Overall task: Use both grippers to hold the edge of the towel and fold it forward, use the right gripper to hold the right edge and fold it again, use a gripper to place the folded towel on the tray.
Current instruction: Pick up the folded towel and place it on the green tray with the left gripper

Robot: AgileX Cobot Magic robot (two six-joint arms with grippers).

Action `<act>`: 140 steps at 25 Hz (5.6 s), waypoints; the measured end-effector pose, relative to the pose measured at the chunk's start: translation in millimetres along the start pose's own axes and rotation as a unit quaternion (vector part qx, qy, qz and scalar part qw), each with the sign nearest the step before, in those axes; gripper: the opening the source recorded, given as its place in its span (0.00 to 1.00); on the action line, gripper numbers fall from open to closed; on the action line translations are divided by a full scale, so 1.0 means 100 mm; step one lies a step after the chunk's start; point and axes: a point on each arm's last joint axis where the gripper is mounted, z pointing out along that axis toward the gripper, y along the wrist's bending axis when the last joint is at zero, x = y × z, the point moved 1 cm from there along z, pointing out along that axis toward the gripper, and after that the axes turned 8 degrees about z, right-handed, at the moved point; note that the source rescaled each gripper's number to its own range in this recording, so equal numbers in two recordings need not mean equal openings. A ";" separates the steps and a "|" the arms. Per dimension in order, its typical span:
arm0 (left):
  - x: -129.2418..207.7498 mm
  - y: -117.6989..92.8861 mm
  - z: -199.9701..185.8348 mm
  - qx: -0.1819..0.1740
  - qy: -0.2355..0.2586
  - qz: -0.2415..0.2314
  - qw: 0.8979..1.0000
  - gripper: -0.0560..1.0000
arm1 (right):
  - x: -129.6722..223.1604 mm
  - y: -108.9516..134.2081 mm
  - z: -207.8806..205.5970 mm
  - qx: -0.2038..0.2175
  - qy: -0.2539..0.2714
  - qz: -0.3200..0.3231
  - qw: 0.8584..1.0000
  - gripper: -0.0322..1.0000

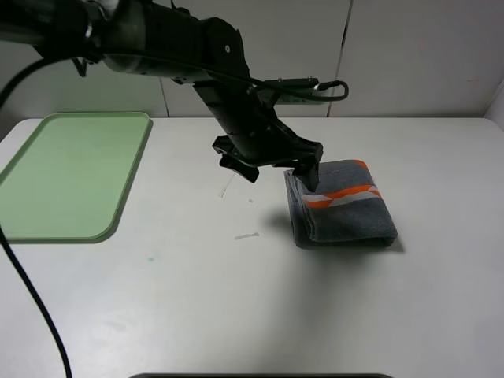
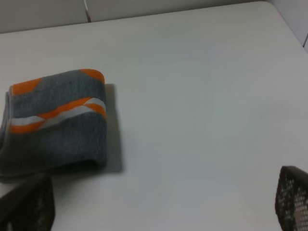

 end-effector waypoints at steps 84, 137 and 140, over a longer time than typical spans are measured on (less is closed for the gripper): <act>-0.06 0.32 0.44 -0.033 0.046 -0.013 0.998 0.14 | 0.00 0.00 0.00 0.000 0.000 0.000 1.000 1.00; -0.27 1.56 -1.16 -0.191 0.115 0.023 0.975 0.14 | 0.00 0.00 0.00 0.000 0.000 0.000 1.000 1.00; -0.21 1.66 -1.24 -0.193 0.116 0.016 0.974 0.14 | 0.00 0.00 0.00 0.000 0.000 0.000 1.000 1.00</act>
